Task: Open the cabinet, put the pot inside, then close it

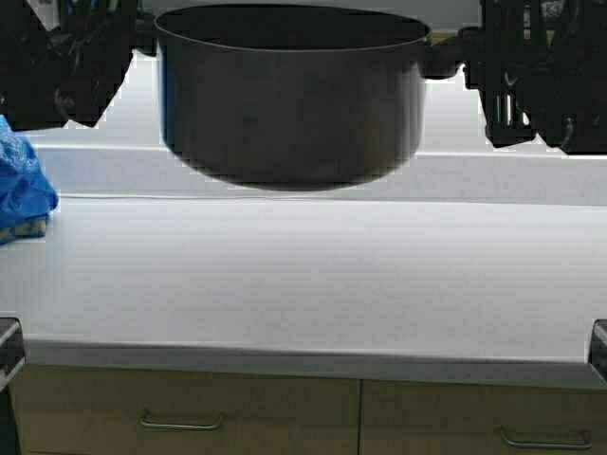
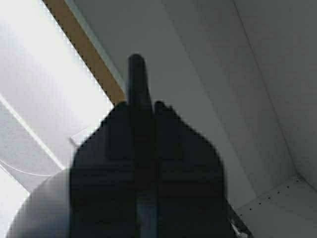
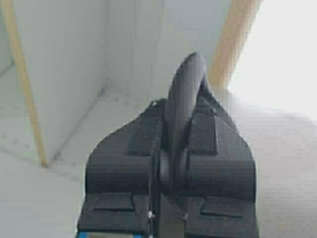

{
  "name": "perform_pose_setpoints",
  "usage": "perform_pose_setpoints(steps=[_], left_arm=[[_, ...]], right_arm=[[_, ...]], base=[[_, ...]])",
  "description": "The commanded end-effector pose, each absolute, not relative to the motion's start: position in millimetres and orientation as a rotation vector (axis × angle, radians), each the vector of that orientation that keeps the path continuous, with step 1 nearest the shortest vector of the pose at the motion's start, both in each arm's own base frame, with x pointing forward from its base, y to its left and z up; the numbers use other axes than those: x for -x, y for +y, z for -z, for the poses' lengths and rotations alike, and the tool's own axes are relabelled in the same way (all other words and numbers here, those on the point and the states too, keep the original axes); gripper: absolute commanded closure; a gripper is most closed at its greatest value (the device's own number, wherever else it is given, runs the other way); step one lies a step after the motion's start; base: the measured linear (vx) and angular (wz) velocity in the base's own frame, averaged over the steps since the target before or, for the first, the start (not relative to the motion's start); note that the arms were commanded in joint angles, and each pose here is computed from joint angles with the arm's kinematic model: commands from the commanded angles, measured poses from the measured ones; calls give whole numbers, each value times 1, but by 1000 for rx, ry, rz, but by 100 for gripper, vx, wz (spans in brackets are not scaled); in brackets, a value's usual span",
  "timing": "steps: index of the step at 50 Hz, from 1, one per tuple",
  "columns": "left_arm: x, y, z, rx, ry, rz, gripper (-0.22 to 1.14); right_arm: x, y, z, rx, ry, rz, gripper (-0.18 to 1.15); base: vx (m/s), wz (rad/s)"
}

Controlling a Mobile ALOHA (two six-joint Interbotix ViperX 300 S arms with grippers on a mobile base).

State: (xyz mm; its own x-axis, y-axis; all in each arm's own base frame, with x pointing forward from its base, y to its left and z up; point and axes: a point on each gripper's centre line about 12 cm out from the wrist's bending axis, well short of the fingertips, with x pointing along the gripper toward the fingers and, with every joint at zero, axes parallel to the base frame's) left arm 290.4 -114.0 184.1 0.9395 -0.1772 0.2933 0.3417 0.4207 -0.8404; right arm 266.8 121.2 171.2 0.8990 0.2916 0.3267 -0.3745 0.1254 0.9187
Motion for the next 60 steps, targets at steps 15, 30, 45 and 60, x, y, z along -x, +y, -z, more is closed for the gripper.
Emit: perform_pose_setpoints(steps=[15, 30, 45, 60], left_arm=[[-289, -166, -249, 1085, -133, 498, 89], [-293, -184, -276, 1092, -116, 544, 89], [-302, -196, -304, 1077, -112, 566, 89], [-314, -208, -335, 1063, -103, 587, 89]], right_arm=[[-260, 154, -231, -1385, -72, -638, 90], [-258, 153, -266, -1379, -93, -654, 90], [-266, 156, -299, -1356, -110, -641, 90], [-283, 159, -335, -1364, -140, -638, 90]], base=[[0, 0], [0, 0], [0, 0], [0, 0]])
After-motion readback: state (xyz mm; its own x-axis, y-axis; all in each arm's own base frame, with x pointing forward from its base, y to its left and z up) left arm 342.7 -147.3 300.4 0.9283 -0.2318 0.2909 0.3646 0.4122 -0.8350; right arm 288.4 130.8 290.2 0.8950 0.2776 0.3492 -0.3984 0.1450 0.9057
